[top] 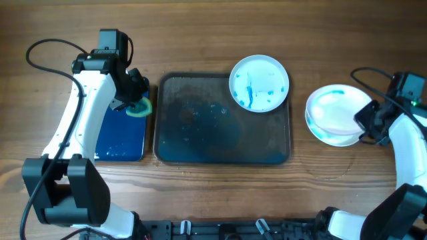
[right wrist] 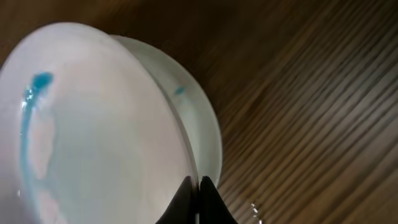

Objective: Clean dirty plates on tray and stack at the side
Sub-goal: 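Grasp the last plate with the right gripper and drag it to tray center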

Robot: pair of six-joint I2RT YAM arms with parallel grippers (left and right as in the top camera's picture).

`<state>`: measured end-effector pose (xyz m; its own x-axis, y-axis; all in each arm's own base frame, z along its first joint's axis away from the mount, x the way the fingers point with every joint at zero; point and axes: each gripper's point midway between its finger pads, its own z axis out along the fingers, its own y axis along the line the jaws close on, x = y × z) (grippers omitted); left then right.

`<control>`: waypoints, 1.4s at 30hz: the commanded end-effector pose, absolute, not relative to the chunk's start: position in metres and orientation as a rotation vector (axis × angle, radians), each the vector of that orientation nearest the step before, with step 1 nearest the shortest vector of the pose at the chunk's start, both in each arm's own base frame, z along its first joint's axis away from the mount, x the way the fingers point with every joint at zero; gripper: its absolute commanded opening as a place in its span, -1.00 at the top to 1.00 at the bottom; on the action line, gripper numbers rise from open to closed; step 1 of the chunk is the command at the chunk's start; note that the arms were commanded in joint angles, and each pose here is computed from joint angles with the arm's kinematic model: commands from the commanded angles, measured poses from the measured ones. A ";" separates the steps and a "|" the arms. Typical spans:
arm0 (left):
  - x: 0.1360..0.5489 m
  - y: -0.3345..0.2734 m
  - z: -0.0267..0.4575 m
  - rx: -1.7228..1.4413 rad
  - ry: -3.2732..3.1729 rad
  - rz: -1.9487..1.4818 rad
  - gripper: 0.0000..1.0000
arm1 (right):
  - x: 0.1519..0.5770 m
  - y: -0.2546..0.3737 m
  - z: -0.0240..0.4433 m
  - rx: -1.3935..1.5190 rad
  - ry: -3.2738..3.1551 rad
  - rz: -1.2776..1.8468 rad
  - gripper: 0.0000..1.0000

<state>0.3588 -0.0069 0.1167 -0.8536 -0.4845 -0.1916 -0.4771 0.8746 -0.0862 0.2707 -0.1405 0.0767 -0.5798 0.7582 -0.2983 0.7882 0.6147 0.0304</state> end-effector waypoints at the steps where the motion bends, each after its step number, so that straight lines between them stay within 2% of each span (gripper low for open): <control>1: 0.362 -0.009 0.124 -0.703 2.826 -0.072 0.92 | 0.266 -0.146 0.075 1.281 2.528 -0.195 0.79; 4: 0.362 -0.009 0.124 -0.703 2.826 -0.072 0.92 | 0.271 -0.144 0.076 1.269 2.522 -0.164 0.07; 5: 0.362 -0.009 0.124 -0.703 2.826 -0.072 0.92 | 0.276 -0.138 0.077 1.245 2.534 -0.103 -0.01; 11: 0.362 -0.009 0.124 -0.703 2.826 -0.072 0.92 | 0.324 -0.079 0.111 0.806 2.609 0.227 -0.05; 14: 0.362 -0.010 0.124 -0.703 2.829 -0.088 0.92 | 0.357 -0.025 0.139 0.510 2.594 0.242 -0.13; 17: 0.362 -0.010 0.124 -0.702 2.829 -0.087 0.92 | 0.381 0.009 0.154 0.356 2.551 0.180 -0.19; 20: 0.362 -0.010 0.124 -0.702 2.829 -0.087 0.92 | 0.404 0.040 0.151 0.249 2.570 0.183 -0.19; 24: 0.363 -0.010 0.124 -0.701 2.825 -0.089 0.92 | 0.441 0.052 0.114 0.148 2.660 0.152 -0.18; 29: 0.366 -0.010 0.125 -0.698 2.812 -0.093 0.92 | 0.456 0.054 0.052 -0.013 2.749 0.099 0.08; 33: 0.366 -0.010 0.125 -0.698 2.812 -0.093 0.92 | 0.458 0.054 0.021 -0.042 2.791 0.089 0.26; 42: 0.365 -0.010 0.125 -0.699 2.815 -0.093 0.92 | 0.456 0.055 0.022 -0.043 2.799 0.100 0.72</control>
<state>0.3620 -0.0083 0.1174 -0.8519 -0.4846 -0.1987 -0.4743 0.8747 -0.0996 0.4507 0.0549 0.0156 -0.9467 -0.0056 -0.3220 -0.0305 0.9969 0.0723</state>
